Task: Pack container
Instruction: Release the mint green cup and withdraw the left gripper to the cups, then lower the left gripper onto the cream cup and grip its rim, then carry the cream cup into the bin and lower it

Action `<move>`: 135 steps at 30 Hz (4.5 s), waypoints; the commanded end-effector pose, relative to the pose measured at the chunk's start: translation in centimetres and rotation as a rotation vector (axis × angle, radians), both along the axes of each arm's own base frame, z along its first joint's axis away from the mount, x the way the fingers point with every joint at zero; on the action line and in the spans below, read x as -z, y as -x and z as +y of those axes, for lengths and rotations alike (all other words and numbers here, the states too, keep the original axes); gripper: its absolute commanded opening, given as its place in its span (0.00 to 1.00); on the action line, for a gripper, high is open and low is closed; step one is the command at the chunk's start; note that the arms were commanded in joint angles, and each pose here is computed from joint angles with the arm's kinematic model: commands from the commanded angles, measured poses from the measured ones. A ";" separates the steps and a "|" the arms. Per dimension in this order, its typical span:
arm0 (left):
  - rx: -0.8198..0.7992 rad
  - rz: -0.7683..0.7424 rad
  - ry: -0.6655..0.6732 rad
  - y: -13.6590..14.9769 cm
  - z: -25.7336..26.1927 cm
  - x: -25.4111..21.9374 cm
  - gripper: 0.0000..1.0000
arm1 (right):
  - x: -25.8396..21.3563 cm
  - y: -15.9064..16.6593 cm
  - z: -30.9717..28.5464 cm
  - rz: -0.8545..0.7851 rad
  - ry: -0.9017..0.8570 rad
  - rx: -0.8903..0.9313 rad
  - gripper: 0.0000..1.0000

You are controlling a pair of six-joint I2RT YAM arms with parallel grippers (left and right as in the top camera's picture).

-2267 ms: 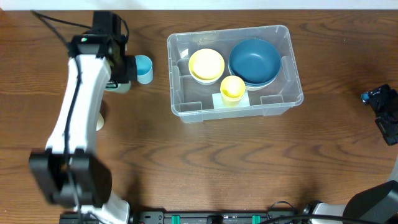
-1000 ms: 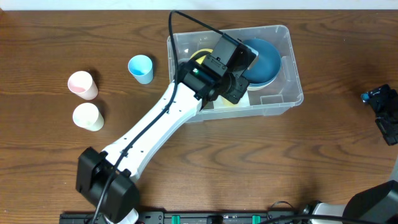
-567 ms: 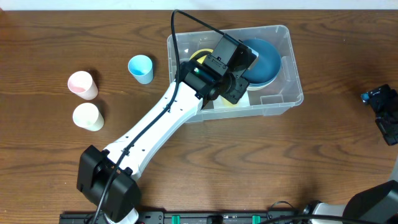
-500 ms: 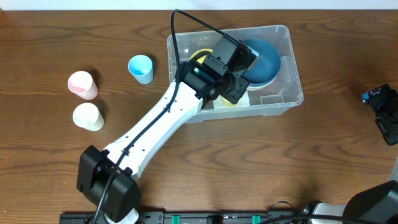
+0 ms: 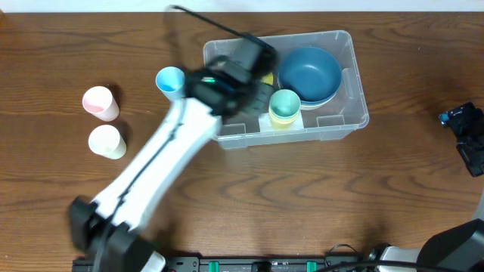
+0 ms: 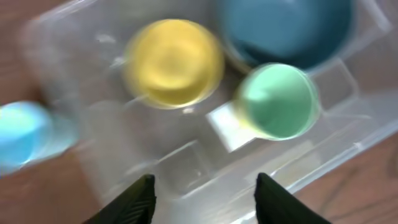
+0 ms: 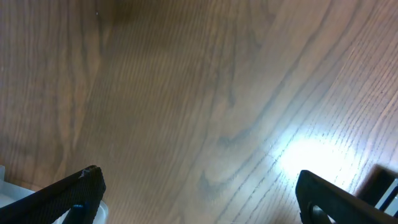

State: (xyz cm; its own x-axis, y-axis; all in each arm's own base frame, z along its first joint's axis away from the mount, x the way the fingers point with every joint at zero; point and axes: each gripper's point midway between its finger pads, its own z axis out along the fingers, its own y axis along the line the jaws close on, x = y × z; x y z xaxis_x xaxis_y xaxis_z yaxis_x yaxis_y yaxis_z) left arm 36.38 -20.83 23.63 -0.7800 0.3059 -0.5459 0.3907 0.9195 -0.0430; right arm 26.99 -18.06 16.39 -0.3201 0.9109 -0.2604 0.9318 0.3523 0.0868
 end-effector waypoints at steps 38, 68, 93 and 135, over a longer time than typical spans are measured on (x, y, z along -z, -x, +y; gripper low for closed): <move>-1.023 0.380 -0.031 5.4 30.2 13.5 0.64 | -0.1 0.1 -0.2 -0.002 0.002 0.015 0.99; -0.968 0.402 -0.077 5.4 30.5 16.9 0.58 | -0.1 0.1 -0.2 -0.003 0.002 0.015 0.99; -0.780 0.438 0.243 4.2 23.0 15.1 0.06 | -0.1 0.1 -0.2 -0.002 0.002 0.015 0.99; 0.105 -0.070 0.150 0.8 -3.2 4.6 0.06 | -0.1 0.1 -0.2 -0.002 0.002 0.015 0.99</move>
State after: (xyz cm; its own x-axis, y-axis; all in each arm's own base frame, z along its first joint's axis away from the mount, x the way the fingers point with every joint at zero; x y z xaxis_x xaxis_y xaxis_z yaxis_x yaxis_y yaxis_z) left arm 36.06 -24.07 18.78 -0.7158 0.2645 -0.6463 0.4732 0.8644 -0.1703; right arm 26.99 -18.06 16.39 -0.3201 0.9109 -0.2604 0.9318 0.3523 0.0868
